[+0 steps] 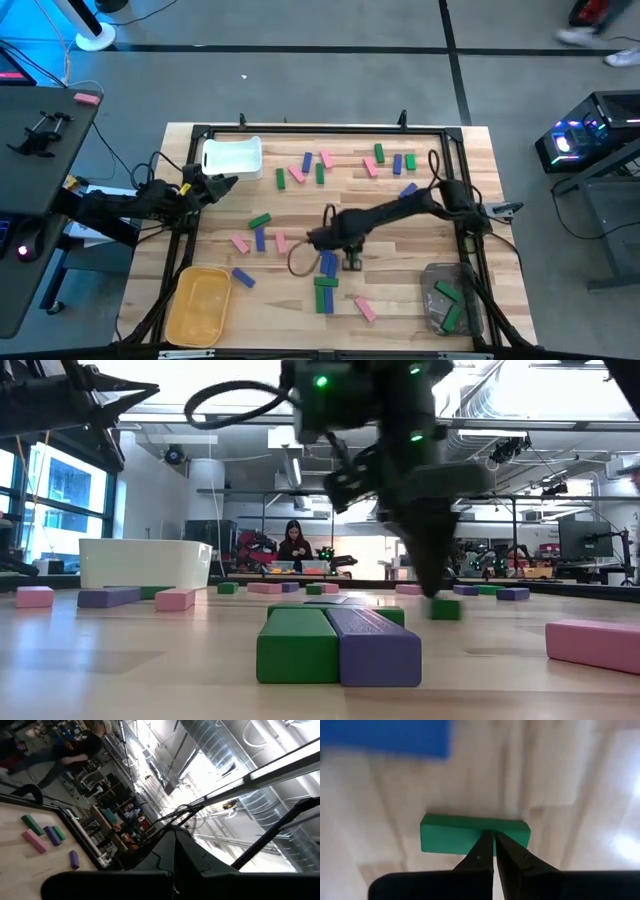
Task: Sort blocks
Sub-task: Put the green block into the black transparent bin
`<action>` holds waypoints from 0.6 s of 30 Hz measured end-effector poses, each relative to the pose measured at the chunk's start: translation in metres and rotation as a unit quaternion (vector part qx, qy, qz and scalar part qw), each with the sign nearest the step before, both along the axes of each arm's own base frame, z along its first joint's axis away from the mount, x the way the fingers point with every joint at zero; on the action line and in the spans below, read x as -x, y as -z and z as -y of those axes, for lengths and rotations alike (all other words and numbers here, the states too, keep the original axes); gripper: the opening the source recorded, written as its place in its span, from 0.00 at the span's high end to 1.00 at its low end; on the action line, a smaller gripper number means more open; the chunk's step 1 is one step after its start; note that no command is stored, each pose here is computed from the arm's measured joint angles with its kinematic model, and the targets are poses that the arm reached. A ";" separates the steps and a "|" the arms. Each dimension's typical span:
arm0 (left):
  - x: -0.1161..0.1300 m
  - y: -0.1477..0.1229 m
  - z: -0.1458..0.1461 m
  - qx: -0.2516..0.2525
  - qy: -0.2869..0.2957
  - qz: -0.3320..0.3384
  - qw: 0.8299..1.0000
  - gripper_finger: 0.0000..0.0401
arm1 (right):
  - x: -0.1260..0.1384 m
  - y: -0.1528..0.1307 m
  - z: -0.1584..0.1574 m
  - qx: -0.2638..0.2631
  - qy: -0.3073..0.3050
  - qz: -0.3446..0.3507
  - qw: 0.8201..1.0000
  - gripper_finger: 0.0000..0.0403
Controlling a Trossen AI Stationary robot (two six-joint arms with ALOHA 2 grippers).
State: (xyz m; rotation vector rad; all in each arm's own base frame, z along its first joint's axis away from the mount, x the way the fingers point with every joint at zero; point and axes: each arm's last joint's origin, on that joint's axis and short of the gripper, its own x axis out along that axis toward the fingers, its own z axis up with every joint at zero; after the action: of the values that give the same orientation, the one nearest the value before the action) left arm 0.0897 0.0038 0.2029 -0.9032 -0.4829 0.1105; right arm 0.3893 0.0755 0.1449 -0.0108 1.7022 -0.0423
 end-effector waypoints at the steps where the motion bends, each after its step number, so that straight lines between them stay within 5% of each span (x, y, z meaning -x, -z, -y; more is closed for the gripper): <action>1: 0.000 0.000 0.000 0.001 -0.002 -0.001 1.000 1.00 | 0.004 -0.002 -0.004 -0.001 -0.020 -0.002 1.000 1.00; 11: 0.000 0.001 -0.002 0.012 -0.031 -0.003 0.999 1.00 | 0.029 -0.028 -0.010 0.011 -0.117 -0.005 0.993 1.00; 14: 0.000 0.001 -0.002 0.015 -0.031 -0.002 0.999 1.00 | 0.034 -0.048 -0.011 0.011 -0.059 0.026 0.998 1.00; 18: -0.001 0.001 0.000 -0.004 0.000 -0.007 1.000 1.00 | 0.044 -0.069 -0.018 0.014 0.095 0.072 0.993 1.00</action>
State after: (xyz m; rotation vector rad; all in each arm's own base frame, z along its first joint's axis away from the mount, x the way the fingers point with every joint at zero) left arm 0.0906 0.0036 0.2020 -0.8950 -0.4698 0.1142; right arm 0.3456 0.0936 0.2136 0.1305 1.5535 -0.2049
